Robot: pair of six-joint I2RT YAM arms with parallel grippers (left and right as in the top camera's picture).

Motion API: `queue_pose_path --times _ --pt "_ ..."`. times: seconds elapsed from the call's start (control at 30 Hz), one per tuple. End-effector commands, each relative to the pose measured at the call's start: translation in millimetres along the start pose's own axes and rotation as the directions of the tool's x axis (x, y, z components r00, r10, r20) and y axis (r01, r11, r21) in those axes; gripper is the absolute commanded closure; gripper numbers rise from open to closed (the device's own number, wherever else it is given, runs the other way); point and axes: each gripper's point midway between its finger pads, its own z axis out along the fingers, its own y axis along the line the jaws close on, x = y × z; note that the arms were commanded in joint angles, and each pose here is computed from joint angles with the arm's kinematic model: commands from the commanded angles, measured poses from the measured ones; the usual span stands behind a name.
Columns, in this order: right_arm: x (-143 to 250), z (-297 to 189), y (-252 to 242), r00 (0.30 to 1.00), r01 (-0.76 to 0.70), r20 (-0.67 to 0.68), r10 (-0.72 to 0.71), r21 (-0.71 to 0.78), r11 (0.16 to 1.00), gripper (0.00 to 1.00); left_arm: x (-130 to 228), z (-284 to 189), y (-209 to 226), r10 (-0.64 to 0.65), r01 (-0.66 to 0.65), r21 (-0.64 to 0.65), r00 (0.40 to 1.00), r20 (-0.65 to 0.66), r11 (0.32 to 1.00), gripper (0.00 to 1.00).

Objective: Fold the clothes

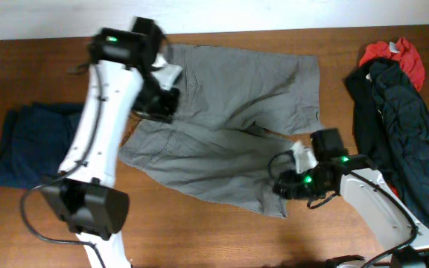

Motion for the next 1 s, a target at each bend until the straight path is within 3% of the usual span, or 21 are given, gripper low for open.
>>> queue_pose_path --times 0.0,0.1,0.23,0.43,0.5,0.63,0.83,0.87,0.97 --pt "-35.9 -22.0 -14.3 0.975 -0.171 0.144 0.167 0.016 0.985 0.51 8.3 9.3 -52.3 0.156 -0.155 0.032 0.987 -0.032 0.987 0.81" --pt "-64.5 -37.7 -26.4 0.925 -0.279 0.253 0.282 -0.048 0.959 0.61 19.1 24.8 -76.3 0.251 -0.253 -0.020 0.965 -0.083 0.967 0.81" --pt "-88.8 -51.3 -29.4 0.893 -0.273 0.327 0.308 -0.150 0.950 0.69 31.9 42.6 -98.7 0.320 -0.326 -0.023 0.938 -0.131 0.945 0.82" --pt "-100.5 -56.7 -49.3 0.864 -0.304 0.370 0.341 -0.155 0.940 0.69 64.9 72.5 -117.0 0.346 -0.343 0.054 0.907 -0.241 0.938 0.88" --pt "-102.5 -55.2 -51.4 0.864 -0.303 0.372 0.340 -0.155 0.940 0.69 74.4 85.9 -132.6 0.452 -0.435 0.122 0.866 -0.214 0.892 0.88" --pt "-100.9 -48.9 -46.8 0.891 -0.246 0.349 0.290 -0.167 0.955 0.68 84.9 117.9 -152.6 0.578 -0.565 0.126 0.806 -0.126 0.815 0.83" --pt "-98.9 -41.6 -45.7 0.927 -0.113 0.341 0.155 -0.139 0.984 0.67 98.9 165.3 -161.8 0.687 -0.674 0.136 0.721 -0.091 0.726 0.77" --pt "-98.7 -41.1 -44.0 0.931 -0.090 0.340 0.135 -0.143 0.986 0.62 99.6 169.3 -162.1 0.708 -0.695 0.137 0.702 -0.083 0.706 0.76" --pt "-100.3 -40.9 -43.6 0.930 -0.081 0.345 0.127 -0.146 0.986 0.62 92.7 180.3 -152.4 0.727 -0.724 0.069 0.682 -0.080 0.686 0.74"
